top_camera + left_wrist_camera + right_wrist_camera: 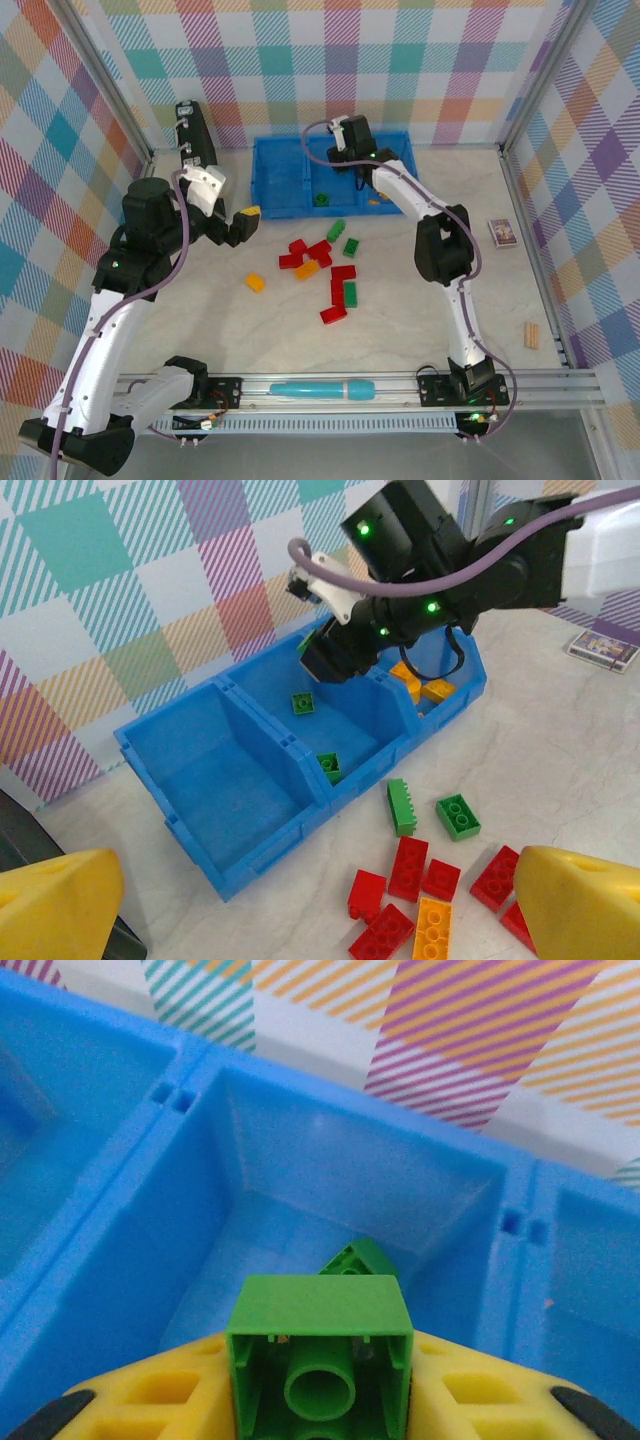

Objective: Sort the legos into containers by color
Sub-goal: Place the lego in the container, then pick up the lego from the center of the table.

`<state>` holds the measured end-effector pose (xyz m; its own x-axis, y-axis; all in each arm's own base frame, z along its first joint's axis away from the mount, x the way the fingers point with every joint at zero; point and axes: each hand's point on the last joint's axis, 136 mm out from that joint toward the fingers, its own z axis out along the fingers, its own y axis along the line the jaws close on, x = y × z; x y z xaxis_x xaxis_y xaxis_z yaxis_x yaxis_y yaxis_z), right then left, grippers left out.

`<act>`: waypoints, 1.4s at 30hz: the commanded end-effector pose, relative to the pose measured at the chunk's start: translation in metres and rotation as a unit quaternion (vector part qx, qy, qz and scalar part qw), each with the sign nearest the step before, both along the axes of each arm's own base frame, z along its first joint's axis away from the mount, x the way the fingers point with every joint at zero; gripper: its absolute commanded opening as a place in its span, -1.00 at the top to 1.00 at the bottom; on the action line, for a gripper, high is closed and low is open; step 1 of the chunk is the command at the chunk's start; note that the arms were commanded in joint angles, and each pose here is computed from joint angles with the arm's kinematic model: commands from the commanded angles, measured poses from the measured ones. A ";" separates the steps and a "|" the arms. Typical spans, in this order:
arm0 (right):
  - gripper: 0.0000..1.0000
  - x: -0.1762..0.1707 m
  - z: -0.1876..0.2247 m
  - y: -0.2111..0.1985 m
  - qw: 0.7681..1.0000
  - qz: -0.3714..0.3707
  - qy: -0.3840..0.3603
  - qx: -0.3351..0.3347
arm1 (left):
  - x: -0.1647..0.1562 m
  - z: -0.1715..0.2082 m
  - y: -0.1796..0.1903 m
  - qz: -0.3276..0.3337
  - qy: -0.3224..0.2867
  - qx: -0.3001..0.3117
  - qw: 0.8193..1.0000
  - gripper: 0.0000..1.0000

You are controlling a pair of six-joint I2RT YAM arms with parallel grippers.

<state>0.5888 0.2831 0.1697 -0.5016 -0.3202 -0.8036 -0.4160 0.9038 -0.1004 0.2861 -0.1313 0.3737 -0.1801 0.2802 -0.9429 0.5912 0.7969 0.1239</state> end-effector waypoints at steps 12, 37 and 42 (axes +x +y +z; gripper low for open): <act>0.10 -0.010 -0.058 0.014 0.997 0.011 0.069 0.039 | -0.003 0.001 -0.008 -0.026 -0.018 -0.001 0.999 -0.99; -0.02 -0.174 -0.008 -0.013 0.965 -0.045 0.221 0.135 | 0.002 -0.006 -0.014 -0.037 -0.003 -0.006 0.999 -1.00; -0.10 -0.221 -0.046 -0.010 0.940 -0.092 0.304 0.127 | 0.002 -0.007 -0.014 -0.038 -0.001 -0.007 0.999 -0.99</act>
<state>0.4058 0.2752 0.1554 -0.8321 -0.0728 -0.5498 -0.2771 0.9133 0.2984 0.2903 -0.1393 0.3617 -0.1927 0.2833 -0.9395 0.6251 0.7734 0.1050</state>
